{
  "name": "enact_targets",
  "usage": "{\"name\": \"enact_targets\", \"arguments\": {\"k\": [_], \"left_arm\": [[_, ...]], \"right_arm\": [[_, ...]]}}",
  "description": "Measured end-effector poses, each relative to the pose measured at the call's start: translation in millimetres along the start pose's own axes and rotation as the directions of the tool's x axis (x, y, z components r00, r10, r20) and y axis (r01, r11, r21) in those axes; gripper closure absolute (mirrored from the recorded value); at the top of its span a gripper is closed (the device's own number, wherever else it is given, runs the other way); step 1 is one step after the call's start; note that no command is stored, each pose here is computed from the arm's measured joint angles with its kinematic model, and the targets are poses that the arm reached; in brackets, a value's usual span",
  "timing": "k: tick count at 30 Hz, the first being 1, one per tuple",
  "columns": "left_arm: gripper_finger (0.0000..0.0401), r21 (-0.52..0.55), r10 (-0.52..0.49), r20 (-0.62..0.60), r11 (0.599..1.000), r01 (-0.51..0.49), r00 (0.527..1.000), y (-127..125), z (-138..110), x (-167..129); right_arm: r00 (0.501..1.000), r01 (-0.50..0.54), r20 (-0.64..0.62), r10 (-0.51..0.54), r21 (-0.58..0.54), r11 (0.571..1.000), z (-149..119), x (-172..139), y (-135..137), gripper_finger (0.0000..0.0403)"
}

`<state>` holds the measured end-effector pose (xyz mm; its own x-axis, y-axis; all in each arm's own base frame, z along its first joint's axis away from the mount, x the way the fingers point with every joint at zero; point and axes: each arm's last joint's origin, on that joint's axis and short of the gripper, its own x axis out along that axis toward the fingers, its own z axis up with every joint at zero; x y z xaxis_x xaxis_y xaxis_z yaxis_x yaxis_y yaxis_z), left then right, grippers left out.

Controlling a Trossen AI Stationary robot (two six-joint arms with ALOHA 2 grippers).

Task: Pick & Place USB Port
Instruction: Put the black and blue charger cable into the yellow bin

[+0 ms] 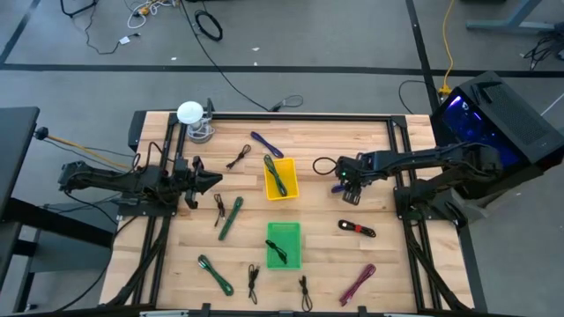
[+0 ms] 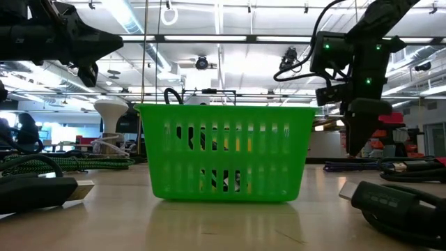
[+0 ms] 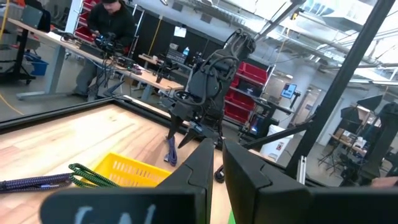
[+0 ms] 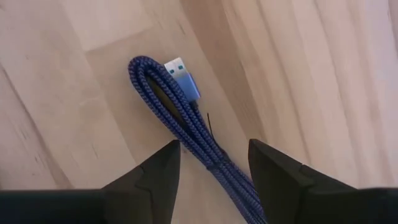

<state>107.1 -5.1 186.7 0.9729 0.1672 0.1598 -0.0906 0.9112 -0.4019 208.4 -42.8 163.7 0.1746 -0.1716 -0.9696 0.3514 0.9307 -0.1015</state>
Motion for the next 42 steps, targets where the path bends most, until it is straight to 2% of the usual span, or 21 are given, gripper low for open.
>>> {"name": "enact_targets", "arguments": {"k": [6,17,20,24,25,28,31,34,38,42], "left_arm": [[0.0362,-0.001,-0.001,0.001,1.000,0.001,1.000,-0.1,0.2,0.0],[0.0362,-0.001,-0.001,0.001,1.000,0.001,1.000,-0.2,0.5,0.0],[0.0362,-0.001,-0.001,0.001,1.000,0.001,1.000,-0.3,0.6,0.0],[0.0362,-0.001,-0.001,0.001,1.000,0.001,1.000,-0.3,0.6,0.0],[0.0362,-0.001,-0.001,0.001,1.000,0.001,1.000,-0.3,0.6,0.0],[0.0362,-0.001,-0.001,0.001,1.000,0.001,1.000,-0.3,0.6,0.0],[0.0362,-0.003,-0.001,0.002,1.000,0.001,1.000,-0.3,0.6,0.0],[0.0362,-0.004,-0.002,0.002,1.000,0.002,1.000,-0.3,0.8,0.1],[0.0362,-0.008,-0.002,0.003,1.000,0.002,1.000,-0.4,0.9,0.1],[0.0362,-0.011,-0.002,0.003,1.000,0.002,1.000,-0.4,0.8,0.1]], "right_arm": [[0.999,-0.044,-0.004,0.044,0.006,0.999,3.6,7.1,5.2,0.0213],[0.997,-0.034,-0.071,0.032,-0.020,0.999,9.1,32.0,9.6,0.0217],[0.997,-0.029,-0.076,0.027,-0.026,0.999,9.7,35.4,10.3,0.0250],[0.996,-0.054,-0.069,0.051,-0.044,0.998,10.2,35.0,10.0,0.0366],[0.996,-0.062,-0.068,0.059,-0.044,0.997,10.6,35.1,9.3,0.0381],[0.997,-0.057,-0.060,0.056,-0.016,0.998,11.6,34.6,8.1,0.0387],[0.999,-0.022,-0.025,0.022,-0.006,1.000,19.2,29.5,6.5,0.0393],[0.998,-0.025,0.053,0.025,0.004,1.000,37.8,12.6,6.3,0.0393],[0.988,-0.087,0.129,0.084,0.019,0.996,64.2,-13.7,6.9,0.0393],[0.942,-0.204,0.282,0.184,0.043,0.978,93.1,-42.8,11.8,0.0394]]}}
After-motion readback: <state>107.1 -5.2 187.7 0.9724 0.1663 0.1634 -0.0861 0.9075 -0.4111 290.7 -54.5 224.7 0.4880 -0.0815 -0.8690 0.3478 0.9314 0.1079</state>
